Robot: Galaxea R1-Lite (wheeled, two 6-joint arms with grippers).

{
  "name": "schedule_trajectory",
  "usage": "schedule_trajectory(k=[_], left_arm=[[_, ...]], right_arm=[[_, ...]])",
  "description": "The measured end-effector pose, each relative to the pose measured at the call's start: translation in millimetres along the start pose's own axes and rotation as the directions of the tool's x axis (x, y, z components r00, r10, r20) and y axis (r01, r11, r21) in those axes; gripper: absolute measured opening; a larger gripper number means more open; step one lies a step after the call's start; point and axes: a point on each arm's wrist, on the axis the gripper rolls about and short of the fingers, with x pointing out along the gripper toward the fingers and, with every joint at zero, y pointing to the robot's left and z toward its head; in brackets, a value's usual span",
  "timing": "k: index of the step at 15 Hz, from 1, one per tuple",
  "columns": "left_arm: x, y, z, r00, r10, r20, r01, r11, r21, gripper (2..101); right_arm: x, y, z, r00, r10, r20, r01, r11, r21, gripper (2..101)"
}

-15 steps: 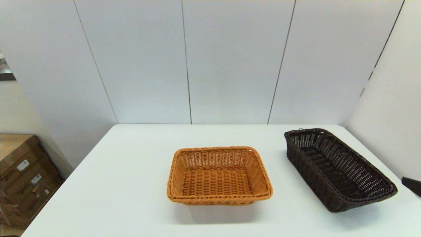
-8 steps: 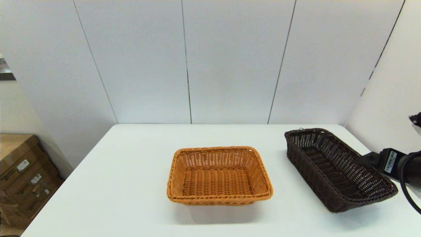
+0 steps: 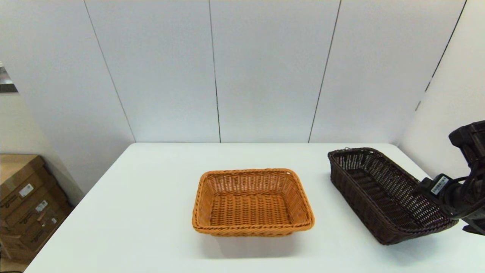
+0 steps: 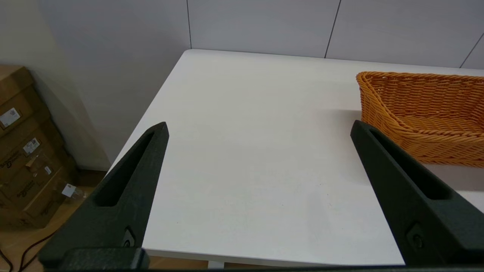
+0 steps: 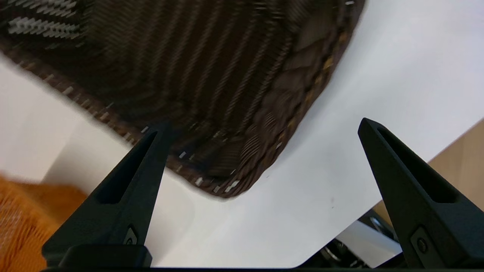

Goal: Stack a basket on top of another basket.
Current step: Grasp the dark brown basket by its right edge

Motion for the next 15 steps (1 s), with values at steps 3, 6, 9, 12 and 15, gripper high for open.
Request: schedule_trajectory(k=[3, 6, 9, 12, 15], left_arm=[[0, 0, 0, 1.0, 0.0, 0.0, 0.0, 1.0, -0.001, 97.8], [0, 0, 0, 1.0, 0.0, 0.0, 0.0, 1.0, -0.003, 97.8], [0, 0, 0, 1.0, 0.0, 0.0, 0.0, 1.0, -0.003, 97.8], [0, 0, 0, 1.0, 0.0, 0.0, 0.0, 1.0, -0.003, 97.8], [0, 0, 0, 1.0, 0.0, 0.0, 0.0, 1.0, -0.003, 97.8]], right_arm=[[15, 0.3, 2, 0.998, -0.053, -0.023, 0.054, 0.998, 0.044, 97.4], [31, 4.7, 2, 0.994, -0.092, -0.055, 0.096, 0.993, 0.066, 97.4], [45, 9.5, 1, 0.989, -0.12, -0.083, 0.127, 0.989, 0.083, 97.4], [58, 12.3, -1, 0.983, -0.147, -0.112, 0.158, 0.983, 0.096, 97.4], [73, 15.9, -3, 0.974, -0.179, -0.142, 0.195, 0.974, 0.115, 97.4]])
